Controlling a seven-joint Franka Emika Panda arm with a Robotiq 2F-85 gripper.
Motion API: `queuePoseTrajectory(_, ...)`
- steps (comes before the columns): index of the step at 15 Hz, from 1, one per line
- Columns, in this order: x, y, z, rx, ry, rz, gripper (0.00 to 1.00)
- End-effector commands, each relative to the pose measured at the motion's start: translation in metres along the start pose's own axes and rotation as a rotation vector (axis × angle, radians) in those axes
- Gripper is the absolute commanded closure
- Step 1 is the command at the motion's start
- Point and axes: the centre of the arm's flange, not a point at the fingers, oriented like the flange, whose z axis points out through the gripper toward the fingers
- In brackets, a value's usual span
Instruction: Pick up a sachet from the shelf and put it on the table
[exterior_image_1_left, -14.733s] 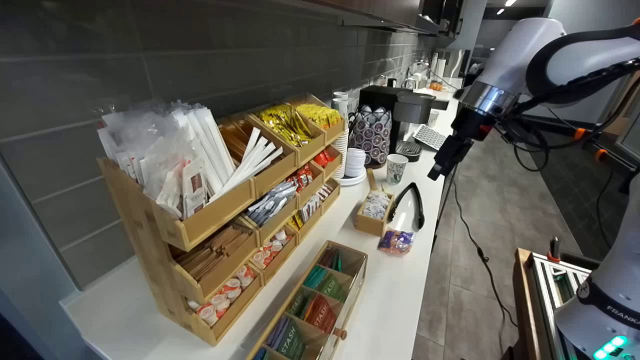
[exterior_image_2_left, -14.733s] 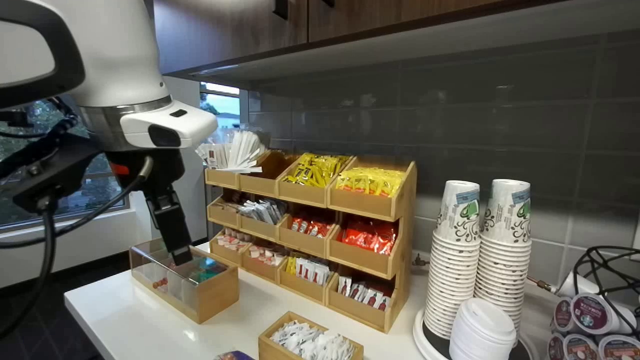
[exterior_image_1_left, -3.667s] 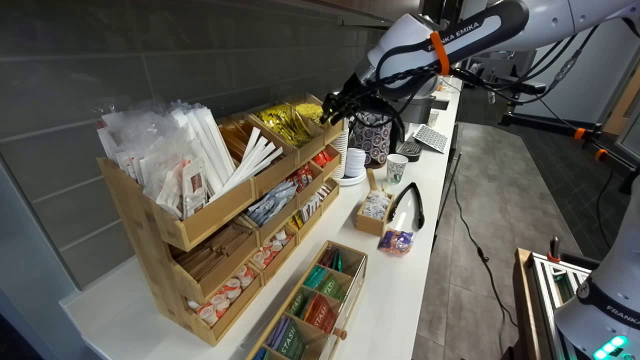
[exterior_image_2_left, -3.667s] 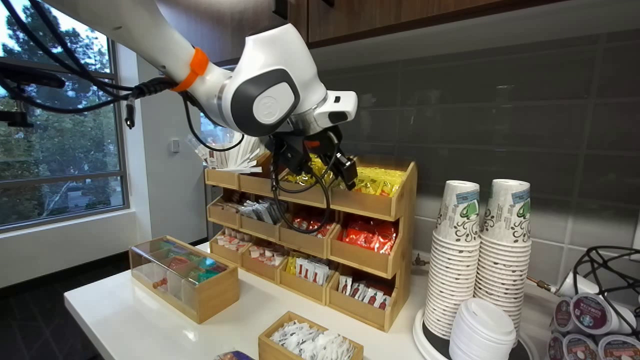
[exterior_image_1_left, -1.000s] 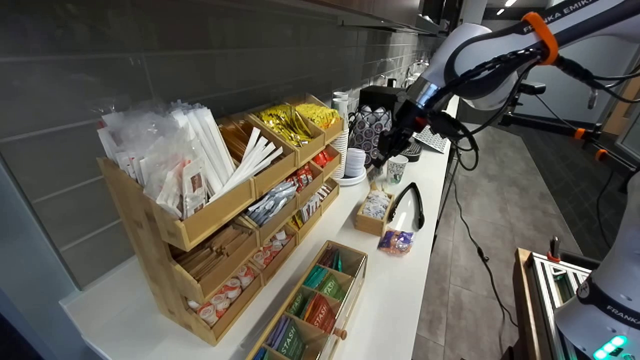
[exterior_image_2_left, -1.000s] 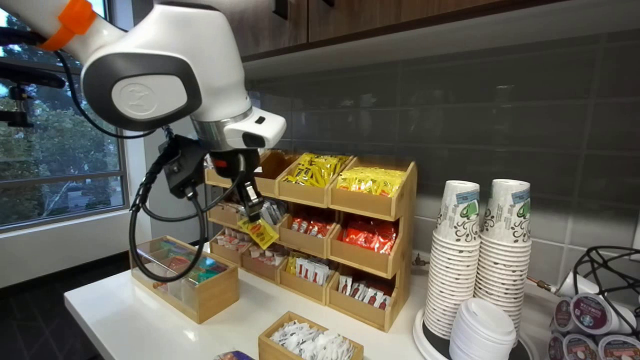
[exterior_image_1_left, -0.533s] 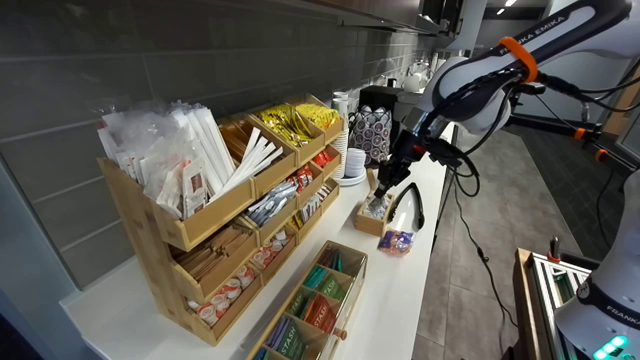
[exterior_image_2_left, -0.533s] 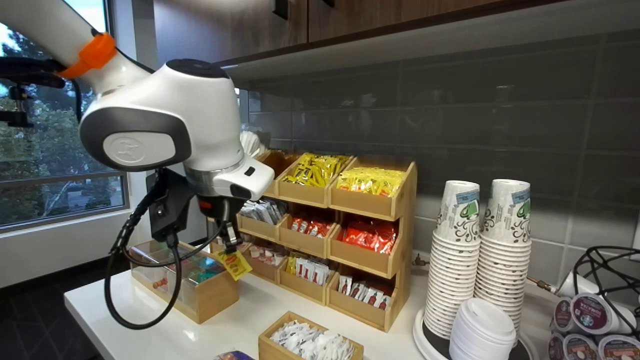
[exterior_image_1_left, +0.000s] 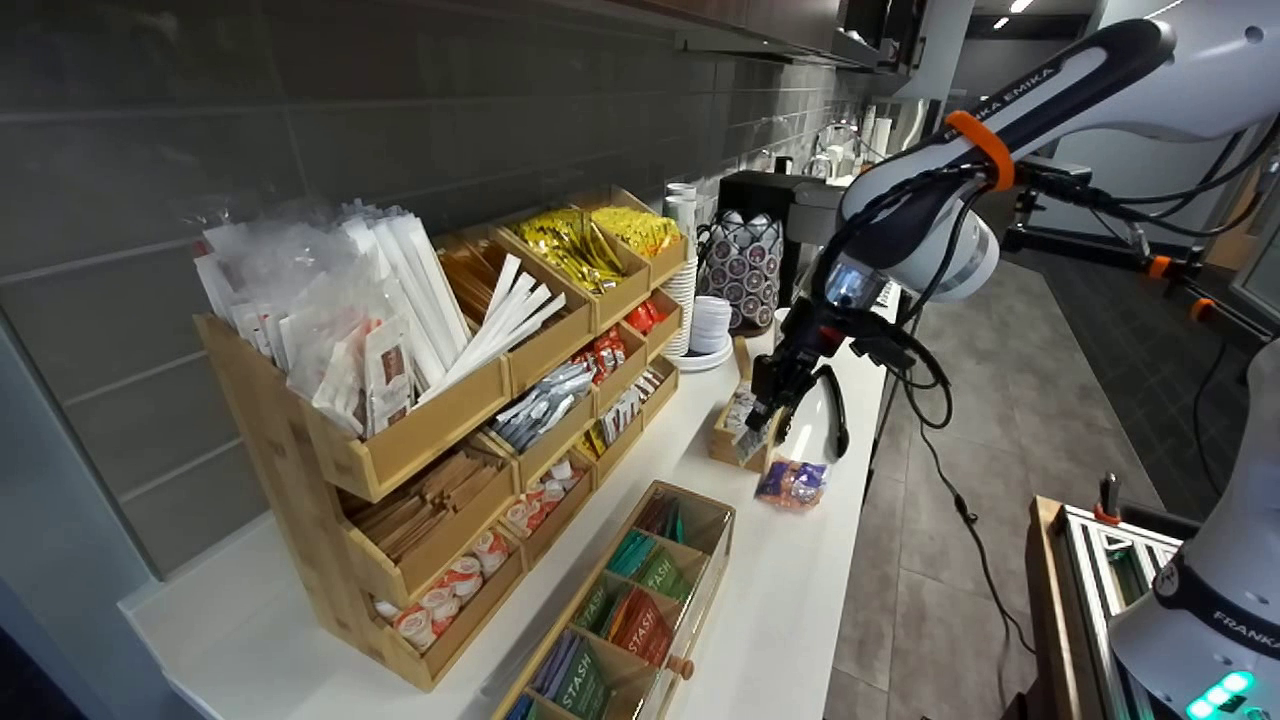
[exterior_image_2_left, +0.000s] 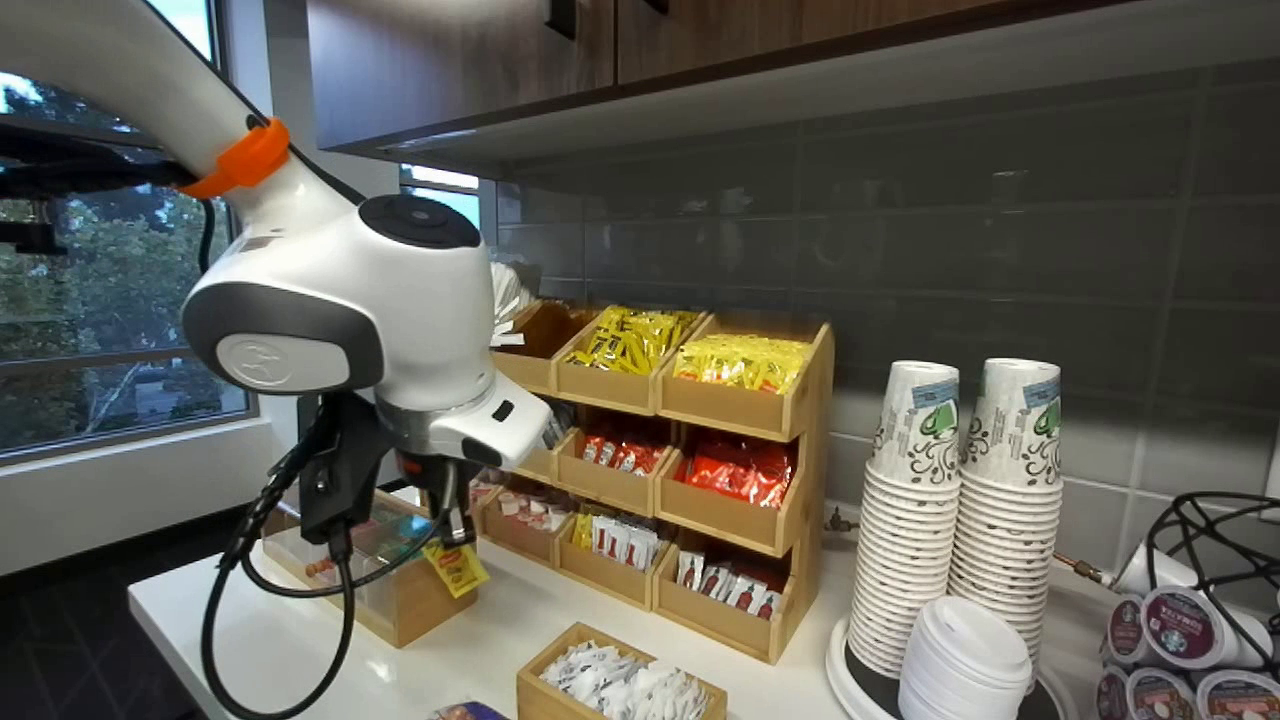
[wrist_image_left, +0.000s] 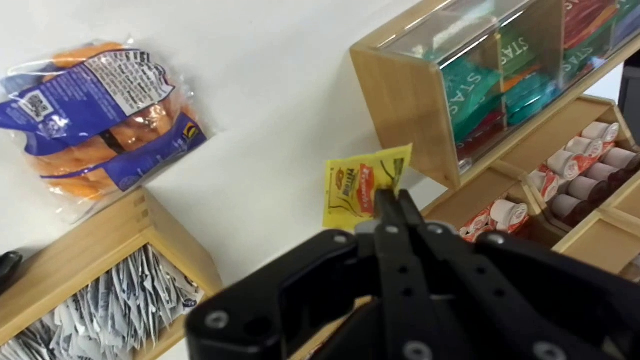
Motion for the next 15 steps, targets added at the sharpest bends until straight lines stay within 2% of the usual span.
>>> queuePoseTrajectory(1,-0.001,0.007,0.015,0.024,0.007,0.010,0.67)
queuePoseTrajectory(6,0.000,0.005,0.014,0.032,0.008,0.017,0.29)
queuePoseTrajectory(10,0.000,-0.008,-0.002,0.022,0.022,0.005,0.01)
queuePoseTrajectory(15,-0.003,-0.024,-0.033,-0.008,0.046,-0.029,0.00)
